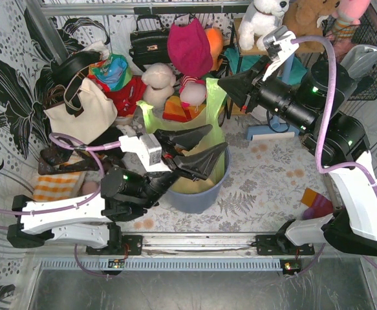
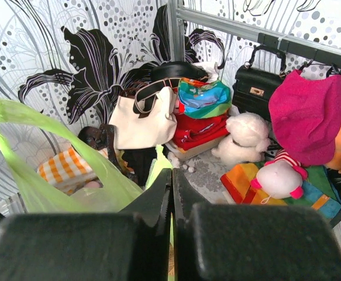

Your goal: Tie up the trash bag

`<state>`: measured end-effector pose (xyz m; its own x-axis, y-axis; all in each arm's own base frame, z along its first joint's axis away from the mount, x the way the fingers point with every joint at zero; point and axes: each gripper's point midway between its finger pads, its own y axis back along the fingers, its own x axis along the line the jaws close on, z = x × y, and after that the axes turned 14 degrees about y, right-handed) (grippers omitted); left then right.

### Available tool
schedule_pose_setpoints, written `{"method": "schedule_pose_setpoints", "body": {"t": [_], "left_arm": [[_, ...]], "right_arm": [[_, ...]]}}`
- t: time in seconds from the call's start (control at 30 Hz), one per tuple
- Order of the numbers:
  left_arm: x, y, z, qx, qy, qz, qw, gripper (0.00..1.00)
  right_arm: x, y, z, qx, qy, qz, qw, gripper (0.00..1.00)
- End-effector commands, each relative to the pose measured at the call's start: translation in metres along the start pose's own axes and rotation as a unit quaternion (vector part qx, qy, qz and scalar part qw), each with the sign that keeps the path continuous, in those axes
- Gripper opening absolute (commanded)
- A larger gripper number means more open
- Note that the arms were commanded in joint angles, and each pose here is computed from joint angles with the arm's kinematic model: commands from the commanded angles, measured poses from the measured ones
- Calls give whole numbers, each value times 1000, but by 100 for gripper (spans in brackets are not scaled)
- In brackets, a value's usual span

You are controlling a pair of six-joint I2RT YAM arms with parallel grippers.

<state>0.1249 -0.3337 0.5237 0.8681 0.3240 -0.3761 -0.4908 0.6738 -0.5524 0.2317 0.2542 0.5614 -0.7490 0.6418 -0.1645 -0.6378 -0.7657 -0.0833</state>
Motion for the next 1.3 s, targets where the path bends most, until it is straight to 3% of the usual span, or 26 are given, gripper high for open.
{"method": "schedule_pose_setpoints", "body": {"t": [0.0, 0.5, 0.77, 0.93, 1.27], "left_arm": [[15, -9, 34, -69, -27, 53, 996, 64], [34, -29, 62, -111, -104, 134, 979, 66], [34, -40, 53, -80, -135, 121, 980, 72], [56, -40, 47, -62, -145, 138, 978, 74], [66, -32, 44, -65, -171, 55, 982, 78]], "right_arm": [[3, 6, 19, -33, -1, 9, 999, 0], [40, 26, 27, -56, 1, 111, 992, 0], [45, 29, 27, -58, 2, 125, 990, 0], [46, 33, 31, -64, 2, 126, 990, 0], [48, 35, 32, -64, -1, 132, 989, 0]]}}
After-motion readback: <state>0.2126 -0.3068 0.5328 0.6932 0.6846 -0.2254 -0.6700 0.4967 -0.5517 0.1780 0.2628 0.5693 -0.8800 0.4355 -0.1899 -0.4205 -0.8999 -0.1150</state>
